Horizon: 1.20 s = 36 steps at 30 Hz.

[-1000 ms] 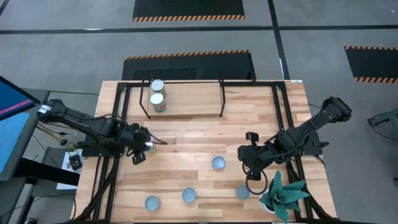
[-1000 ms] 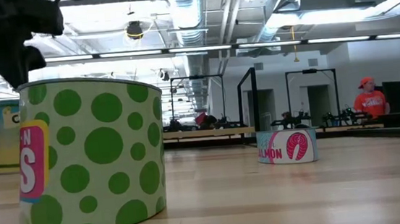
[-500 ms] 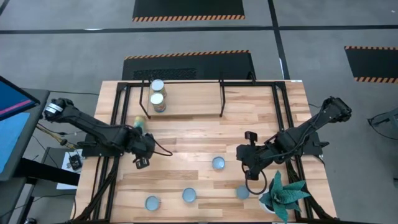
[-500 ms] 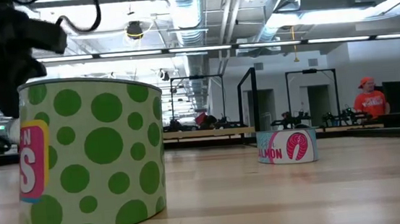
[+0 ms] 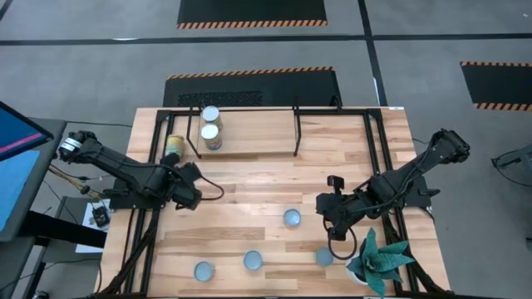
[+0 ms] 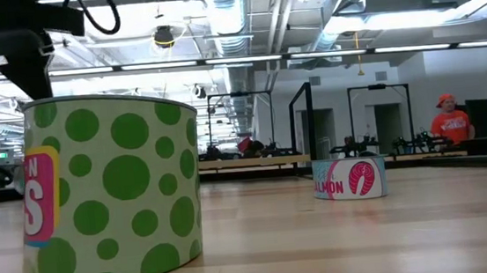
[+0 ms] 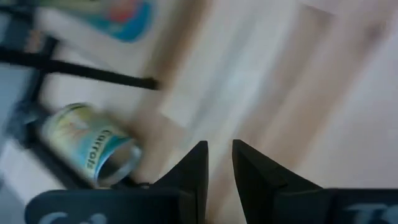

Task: Pick and place cans onto a shelf
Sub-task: Put the canned carrots on the shelf

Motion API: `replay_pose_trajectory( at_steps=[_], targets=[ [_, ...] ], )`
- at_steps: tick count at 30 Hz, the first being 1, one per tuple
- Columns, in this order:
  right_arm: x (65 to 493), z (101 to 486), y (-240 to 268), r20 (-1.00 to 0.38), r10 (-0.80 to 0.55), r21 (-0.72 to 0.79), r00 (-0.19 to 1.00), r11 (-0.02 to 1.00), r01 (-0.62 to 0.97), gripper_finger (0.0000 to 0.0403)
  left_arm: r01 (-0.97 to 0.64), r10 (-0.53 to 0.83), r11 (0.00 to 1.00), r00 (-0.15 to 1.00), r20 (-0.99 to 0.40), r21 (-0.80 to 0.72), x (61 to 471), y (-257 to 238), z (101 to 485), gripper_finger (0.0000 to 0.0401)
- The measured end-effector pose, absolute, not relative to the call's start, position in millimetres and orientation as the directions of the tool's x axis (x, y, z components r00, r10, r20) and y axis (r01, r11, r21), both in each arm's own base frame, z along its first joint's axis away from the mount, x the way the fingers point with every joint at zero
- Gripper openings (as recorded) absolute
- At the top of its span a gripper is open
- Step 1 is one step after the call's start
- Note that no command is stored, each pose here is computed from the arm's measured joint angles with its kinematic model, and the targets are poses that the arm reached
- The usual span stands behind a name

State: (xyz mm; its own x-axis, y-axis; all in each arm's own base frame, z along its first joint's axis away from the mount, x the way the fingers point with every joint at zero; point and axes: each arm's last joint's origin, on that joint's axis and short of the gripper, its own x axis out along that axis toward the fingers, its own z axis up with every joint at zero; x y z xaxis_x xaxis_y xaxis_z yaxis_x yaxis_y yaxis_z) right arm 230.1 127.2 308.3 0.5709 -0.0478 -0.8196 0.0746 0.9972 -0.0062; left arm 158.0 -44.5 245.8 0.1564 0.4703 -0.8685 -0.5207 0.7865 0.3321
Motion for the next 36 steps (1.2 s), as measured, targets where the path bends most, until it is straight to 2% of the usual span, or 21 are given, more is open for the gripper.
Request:
replay_pose_trajectory(
  at_steps=[3,6,9,15,21,25,28,30,33,36],
  targets=[
    [230.2,308.3,127.2,-0.82,-0.048,-0.006,0.571,0.997,0.075,0.007,-0.632,0.578,0.67,0.115,-0.808,0.389,150.8,-39.1,248.0,0.0056],
    [230.2,308.3,127.2,-0.82,-0.048,-0.006,0.571,0.997,0.075,0.007,-0.708,0.671,0.565,0.097,-0.735,0.423,145.1,-34.4,251.2,0.0034],
    [230.2,308.3,127.2,-0.82,-0.048,-0.006,0.571,0.997,0.075,0.007,-0.77,0.739,0.488,0.112,-0.665,0.412,143.0,-30.0,254.5,0.0006],
    [229.9,308.1,127.1,-0.821,-0.049,-0.012,0.568,0.998,0.069,0.007,-0.868,0.854,0.335,0.116,-0.507,0.365,140.5,-9.5,272.1,0.0],
    [230.2,306.7,127.2,-0.82,-0.049,-0.024,0.57,0.998,0.052,0.007,-0.909,0.874,0.252,0.066,-0.481,0.332,122.5,21.3,320.8,0.0],
    [228.4,292.7,126.1,-0.839,-0.066,-0.063,0.54,0.998,0.025,0.007,-0.948,0.807,0.196,0.011,-0.591,0.25,105.0,44.4,349.8,0.0],
    [226.1,281.4,124.6,-0.854,-0.081,-0.082,0.514,0.996,0.021,0.007,-0.952,0.749,0.187,-0.02,-0.662,0.241,99.1,63.0,358.6,0.0],
    [224.4,275.9,123.5,-0.865,-0.091,-0.094,0.494,0.995,0.019,0.007,-0.941,0.715,0.226,-0.016,-0.699,0.252,99.5,78.7,360.8,0.0],
    [224.8,275.7,123.8,-0.862,-0.087,-0.08,0.5,0.996,0.036,0.007,-0.916,0.646,0.349,0.081,-0.759,0.199,102.0,107.0,360.9,0.0],
    [225.2,276.1,125.4,-0.863,-0.063,-0.046,0.501,0.998,0.048,0.007,-0.919,0.585,0.382,0.158,-0.795,0.098,94.4,138.1,357.8,0.0]
  ],
)
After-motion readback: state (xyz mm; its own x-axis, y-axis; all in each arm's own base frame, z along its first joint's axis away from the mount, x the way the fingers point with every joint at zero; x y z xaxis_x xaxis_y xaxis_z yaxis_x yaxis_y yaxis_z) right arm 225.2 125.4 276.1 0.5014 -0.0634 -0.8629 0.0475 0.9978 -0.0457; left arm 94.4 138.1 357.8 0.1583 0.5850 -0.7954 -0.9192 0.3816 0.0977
